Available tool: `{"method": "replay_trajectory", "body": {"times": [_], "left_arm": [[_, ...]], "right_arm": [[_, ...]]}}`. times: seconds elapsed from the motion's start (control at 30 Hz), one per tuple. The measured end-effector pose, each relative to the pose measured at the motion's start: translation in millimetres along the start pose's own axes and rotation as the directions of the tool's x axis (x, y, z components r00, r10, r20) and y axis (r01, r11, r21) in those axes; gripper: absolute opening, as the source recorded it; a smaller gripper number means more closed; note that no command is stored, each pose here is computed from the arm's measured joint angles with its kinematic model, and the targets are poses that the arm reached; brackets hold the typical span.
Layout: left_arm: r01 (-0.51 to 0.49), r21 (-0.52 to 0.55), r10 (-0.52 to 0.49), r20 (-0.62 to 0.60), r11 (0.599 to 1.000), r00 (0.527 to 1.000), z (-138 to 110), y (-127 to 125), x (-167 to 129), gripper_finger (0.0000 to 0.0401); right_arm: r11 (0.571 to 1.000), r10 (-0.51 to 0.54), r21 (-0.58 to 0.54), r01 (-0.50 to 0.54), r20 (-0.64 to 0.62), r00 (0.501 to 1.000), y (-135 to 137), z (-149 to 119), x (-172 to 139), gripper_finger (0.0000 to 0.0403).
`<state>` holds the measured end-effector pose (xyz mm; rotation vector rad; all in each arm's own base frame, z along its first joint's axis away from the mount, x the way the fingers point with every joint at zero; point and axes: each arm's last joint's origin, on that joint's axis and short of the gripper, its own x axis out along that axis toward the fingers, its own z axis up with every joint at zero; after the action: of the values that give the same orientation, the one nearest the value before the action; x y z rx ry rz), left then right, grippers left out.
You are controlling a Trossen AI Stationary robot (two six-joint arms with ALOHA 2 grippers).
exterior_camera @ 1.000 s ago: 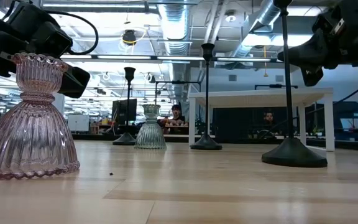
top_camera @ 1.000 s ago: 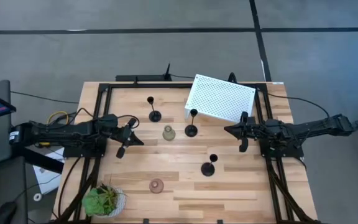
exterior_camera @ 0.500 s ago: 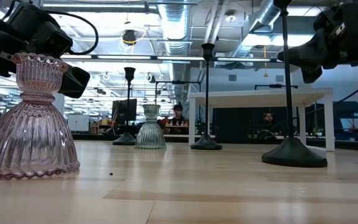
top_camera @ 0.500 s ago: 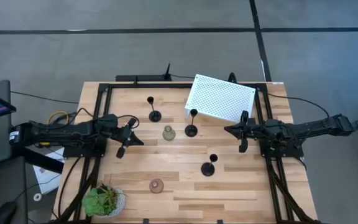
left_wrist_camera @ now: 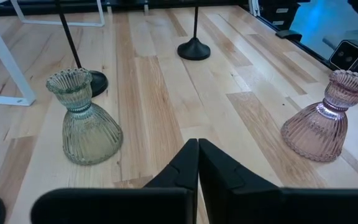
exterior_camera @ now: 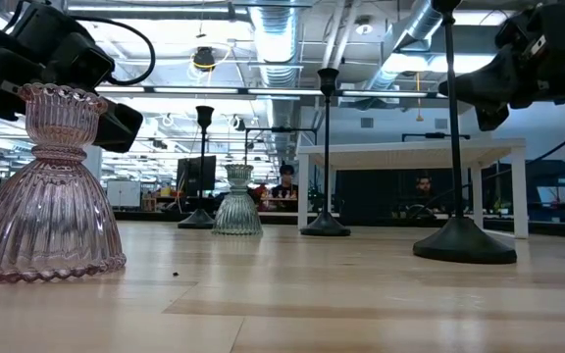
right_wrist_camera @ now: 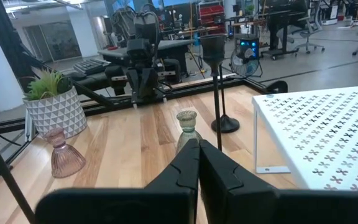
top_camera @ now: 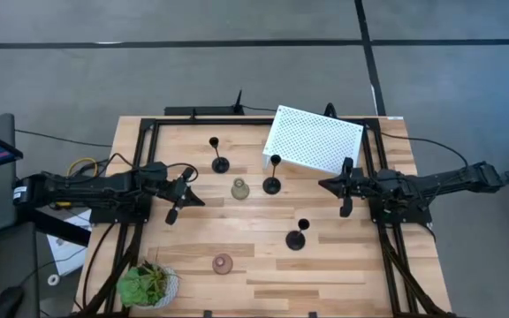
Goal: Pick & Place candle stick holders
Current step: Put the middle right black candle holder on the shelf
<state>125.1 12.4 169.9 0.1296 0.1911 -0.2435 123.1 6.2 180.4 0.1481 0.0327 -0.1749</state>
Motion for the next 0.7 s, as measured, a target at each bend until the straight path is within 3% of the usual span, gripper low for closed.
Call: {"method": "replay_trajectory", "body": {"times": [0.17,0.7], "left_arm": [[-0.001,-0.103,0.001,0.007,0.995,1.0,0.7,0.1,0.0,0.0011],[-0.003,-0.1,0.006,0.031,0.995,1.0,3.1,0.6,-0.1,0.0011]], "right_arm": [[1.0,-0.001,0.0,0.001,0.0,1.0,-0.1,0.0,0.0,0.0],[1.0,-0.001,0.0,0.001,0.0,1.0,-0.2,0.1,0.0,0.0]]}}
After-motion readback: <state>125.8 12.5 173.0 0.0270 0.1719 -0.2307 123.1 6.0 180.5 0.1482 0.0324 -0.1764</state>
